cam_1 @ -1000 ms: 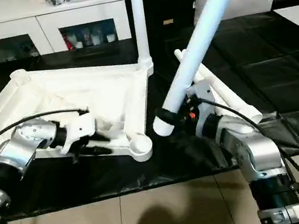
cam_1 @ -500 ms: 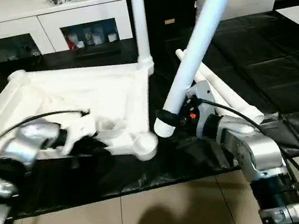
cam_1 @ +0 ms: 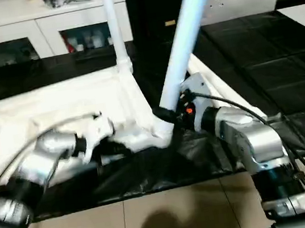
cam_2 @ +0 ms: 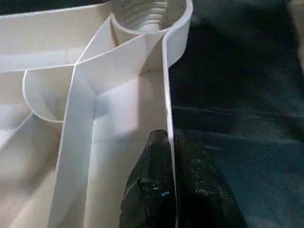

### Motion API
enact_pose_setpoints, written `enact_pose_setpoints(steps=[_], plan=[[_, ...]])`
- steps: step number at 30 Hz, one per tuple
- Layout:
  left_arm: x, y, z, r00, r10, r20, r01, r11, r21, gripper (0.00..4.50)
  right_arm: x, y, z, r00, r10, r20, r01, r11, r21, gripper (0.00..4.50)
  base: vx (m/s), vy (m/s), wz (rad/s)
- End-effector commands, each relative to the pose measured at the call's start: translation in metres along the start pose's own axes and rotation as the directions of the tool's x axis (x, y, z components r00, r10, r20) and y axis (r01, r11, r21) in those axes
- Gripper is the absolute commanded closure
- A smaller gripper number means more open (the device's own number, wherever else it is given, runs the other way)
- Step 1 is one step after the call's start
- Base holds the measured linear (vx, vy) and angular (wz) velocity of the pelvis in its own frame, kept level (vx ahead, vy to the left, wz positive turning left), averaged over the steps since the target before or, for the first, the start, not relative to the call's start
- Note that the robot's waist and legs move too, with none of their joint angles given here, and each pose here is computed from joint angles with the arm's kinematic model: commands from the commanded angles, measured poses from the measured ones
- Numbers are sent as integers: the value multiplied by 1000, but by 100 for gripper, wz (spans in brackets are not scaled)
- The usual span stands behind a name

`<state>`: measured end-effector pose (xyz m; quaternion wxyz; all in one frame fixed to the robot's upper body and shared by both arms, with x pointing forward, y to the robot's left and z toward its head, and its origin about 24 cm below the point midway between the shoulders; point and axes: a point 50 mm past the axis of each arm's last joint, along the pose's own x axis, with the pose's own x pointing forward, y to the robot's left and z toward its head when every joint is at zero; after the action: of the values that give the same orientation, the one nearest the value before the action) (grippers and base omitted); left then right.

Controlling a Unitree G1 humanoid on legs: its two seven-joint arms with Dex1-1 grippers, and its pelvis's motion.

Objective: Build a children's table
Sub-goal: Rotate table base, then insert table leg to table base

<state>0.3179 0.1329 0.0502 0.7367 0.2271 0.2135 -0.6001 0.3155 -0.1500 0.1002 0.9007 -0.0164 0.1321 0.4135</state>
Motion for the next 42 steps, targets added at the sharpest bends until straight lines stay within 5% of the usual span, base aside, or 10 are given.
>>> enact_pose_setpoints(steps=[1, 6, 22, 23, 29, 31, 34, 36, 42], plan=[[7, -11, -11, 997, -46, -54, 48, 999, 26, 450, 3, 3, 6, 998, 67, -11, -68, 997, -45, 262, 0, 0, 0], [8, -15, -9, 999, -34, -10, 35, 999, 21, 450, 6, 10, -2, 978, 175, -116, -182, 982, -47, 262, 0, 0, 0], [6, -16, -11, 998, -19, 52, 18, 1000, 20, 450, 8, 3, -9, 971, 176, -160, -188, 980, -59, 262, 0, 0, 0], [6, -15, -11, 998, -19, 54, 19, 1000, 15, 406, 8, 3, -10, 971, 174, -163, -185, 981, -59, 262, 0, 0, 0], [6, -9, -16, 999, 9, 45, -8, 1000, -25, 354, 5, 3, -11, 972, 173, -161, -183, 982, -53, 262, 0, 0, 0], [5, -9, -19, 999, 1, 35, 1, 999, -38, 396, 5, 3, -12, 971, 175, -163, -186, 981, -53, 262, 0, 0, 0], [5, -10, -23, 999, -23, 25, 24, 999, -48, 388, 4, 4, -13, 970, 180, -165, -191, 980, -53, 262, 0, 0, 0], [5, -10, -24, 999, -26, 22, 27, 998, -48, 437, 4, 4, -13, 969, 181, -166, -192, 980, -52, 262, 0, 0, 0], [6, -8, -24, 999, -23, 32, 25, 998, -52, 447, 3, 3, -13, 967, 186, -176, -198, 979, -54, 262, 0, 0, 0]])
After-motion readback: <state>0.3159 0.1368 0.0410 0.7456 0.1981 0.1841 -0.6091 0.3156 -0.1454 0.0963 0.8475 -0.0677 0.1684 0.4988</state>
